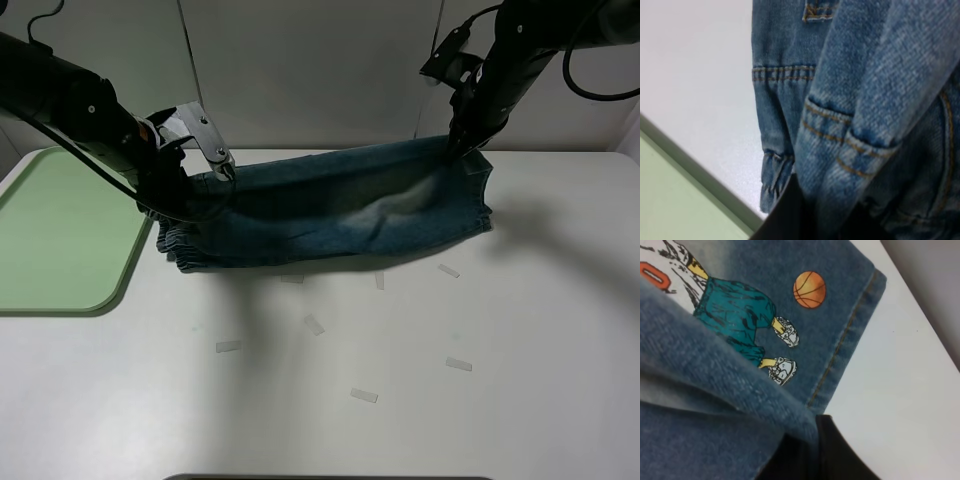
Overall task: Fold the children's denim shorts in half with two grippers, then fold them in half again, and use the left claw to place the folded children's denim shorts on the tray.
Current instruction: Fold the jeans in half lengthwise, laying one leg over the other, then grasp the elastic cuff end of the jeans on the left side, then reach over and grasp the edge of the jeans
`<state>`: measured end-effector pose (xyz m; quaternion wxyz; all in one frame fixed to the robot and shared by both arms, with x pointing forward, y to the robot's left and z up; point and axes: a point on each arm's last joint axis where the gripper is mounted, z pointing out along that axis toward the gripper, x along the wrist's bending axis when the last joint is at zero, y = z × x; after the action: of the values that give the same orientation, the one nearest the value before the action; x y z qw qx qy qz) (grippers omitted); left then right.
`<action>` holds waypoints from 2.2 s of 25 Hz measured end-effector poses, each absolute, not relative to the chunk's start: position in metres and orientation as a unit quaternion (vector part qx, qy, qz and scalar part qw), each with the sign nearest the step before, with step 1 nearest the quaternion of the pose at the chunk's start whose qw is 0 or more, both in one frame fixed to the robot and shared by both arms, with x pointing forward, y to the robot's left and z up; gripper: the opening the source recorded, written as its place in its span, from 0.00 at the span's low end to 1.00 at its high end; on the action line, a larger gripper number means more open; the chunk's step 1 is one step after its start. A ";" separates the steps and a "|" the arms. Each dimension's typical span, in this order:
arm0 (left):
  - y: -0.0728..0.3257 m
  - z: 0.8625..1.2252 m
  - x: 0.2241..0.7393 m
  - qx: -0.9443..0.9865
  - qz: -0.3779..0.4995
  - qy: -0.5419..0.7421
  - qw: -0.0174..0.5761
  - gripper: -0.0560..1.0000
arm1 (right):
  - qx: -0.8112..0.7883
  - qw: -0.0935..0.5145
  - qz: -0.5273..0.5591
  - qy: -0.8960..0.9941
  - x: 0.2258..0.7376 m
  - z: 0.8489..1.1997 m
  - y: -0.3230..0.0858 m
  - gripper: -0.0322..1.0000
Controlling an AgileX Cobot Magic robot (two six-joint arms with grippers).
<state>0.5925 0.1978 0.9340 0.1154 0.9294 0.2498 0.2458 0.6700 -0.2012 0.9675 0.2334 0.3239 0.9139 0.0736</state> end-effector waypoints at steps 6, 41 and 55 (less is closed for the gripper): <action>0.198 0.934 0.593 0.929 0.246 0.250 0.115 0.16 | 0.322 0.242 0.081 0.912 0.672 0.968 -0.201 0.18; 0.192 0.900 0.616 0.914 0.308 0.203 0.167 0.99 | 0.369 0.256 0.113 0.886 0.677 0.971 -0.203 0.71; 0.242 0.901 0.633 0.892 0.351 0.236 0.159 0.99 | 0.373 0.265 0.133 0.879 0.679 0.973 -0.200 0.71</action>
<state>0.6329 0.2420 0.9014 0.1591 0.8922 0.2360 0.3505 0.6793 -0.2003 0.9726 0.2648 0.3726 0.8794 0.1330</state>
